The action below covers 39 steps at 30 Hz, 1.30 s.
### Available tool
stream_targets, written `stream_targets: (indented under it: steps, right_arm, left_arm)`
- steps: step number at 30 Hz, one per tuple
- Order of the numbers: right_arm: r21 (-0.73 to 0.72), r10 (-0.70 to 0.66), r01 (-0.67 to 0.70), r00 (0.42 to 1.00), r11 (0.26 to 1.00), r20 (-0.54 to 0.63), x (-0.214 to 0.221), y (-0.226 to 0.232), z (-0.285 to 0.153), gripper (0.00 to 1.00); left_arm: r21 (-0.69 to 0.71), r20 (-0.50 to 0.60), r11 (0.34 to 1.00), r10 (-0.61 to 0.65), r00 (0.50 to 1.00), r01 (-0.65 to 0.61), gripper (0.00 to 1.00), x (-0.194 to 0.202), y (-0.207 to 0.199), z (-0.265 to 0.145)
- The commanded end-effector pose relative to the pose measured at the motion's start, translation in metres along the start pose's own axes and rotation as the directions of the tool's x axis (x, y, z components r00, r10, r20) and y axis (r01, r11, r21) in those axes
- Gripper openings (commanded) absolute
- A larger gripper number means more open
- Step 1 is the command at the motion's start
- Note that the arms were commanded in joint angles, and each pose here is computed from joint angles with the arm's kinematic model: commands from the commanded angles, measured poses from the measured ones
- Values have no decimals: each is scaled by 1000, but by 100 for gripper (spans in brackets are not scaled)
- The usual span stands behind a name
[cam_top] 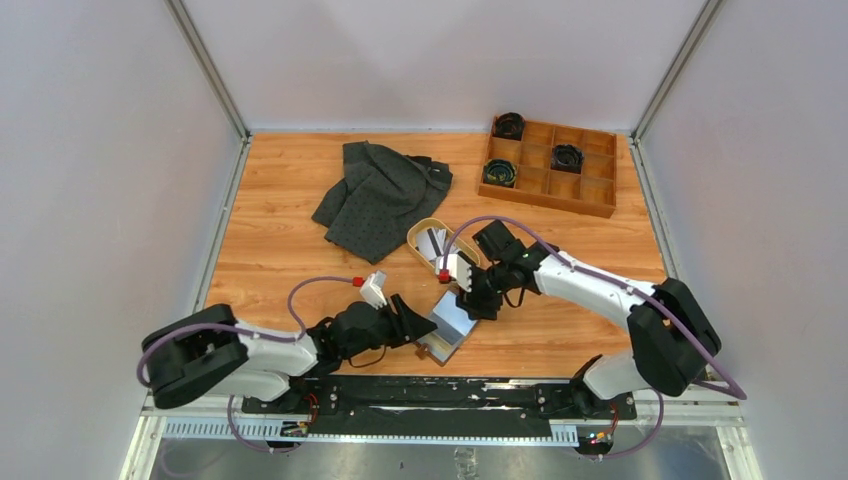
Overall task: Put the credit cards into the card holder
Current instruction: Turn over the card slot in the card holder.
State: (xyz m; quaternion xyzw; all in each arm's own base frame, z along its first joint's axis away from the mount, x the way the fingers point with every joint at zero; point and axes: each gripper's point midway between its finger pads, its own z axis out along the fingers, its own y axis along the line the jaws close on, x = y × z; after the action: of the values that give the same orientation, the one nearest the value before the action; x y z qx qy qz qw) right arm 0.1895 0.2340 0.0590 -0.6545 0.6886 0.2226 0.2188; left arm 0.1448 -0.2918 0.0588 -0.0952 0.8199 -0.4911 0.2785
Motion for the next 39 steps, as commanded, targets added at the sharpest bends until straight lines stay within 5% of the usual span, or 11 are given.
stream_targets:
  steps: [1,6,12,16,25,32,39]
  right_arm:
    - [-89,7,-1,998,996,69,-17,15,-23,56]
    - [-204,55,-18,983,979,177,-40,34,-35,54]
    - [-355,191,-137,974,925,123,-53,49,-9,15]
    - [-371,219,-199,976,907,12,-45,54,18,8]
    - [-359,220,-246,969,901,-112,-34,62,47,8]
    - [-378,122,-111,993,919,6,-61,50,-2,15]
    - [-153,159,-124,957,980,242,-89,-24,-89,30]
  left_arm:
    - [-65,-29,994,85,996,-87,48,5,24,-20]
    - [41,29,963,266,964,-267,48,-13,-9,-37]
    - [53,82,937,341,936,-346,40,-31,-27,-37]
    - [4,59,939,343,937,-344,38,-31,-13,-32]
    - [-16,48,943,333,942,-332,43,-26,2,-35]
    - [3,27,936,351,936,-351,50,-22,4,-37]
    - [52,89,903,421,903,-426,64,-46,-17,-39]
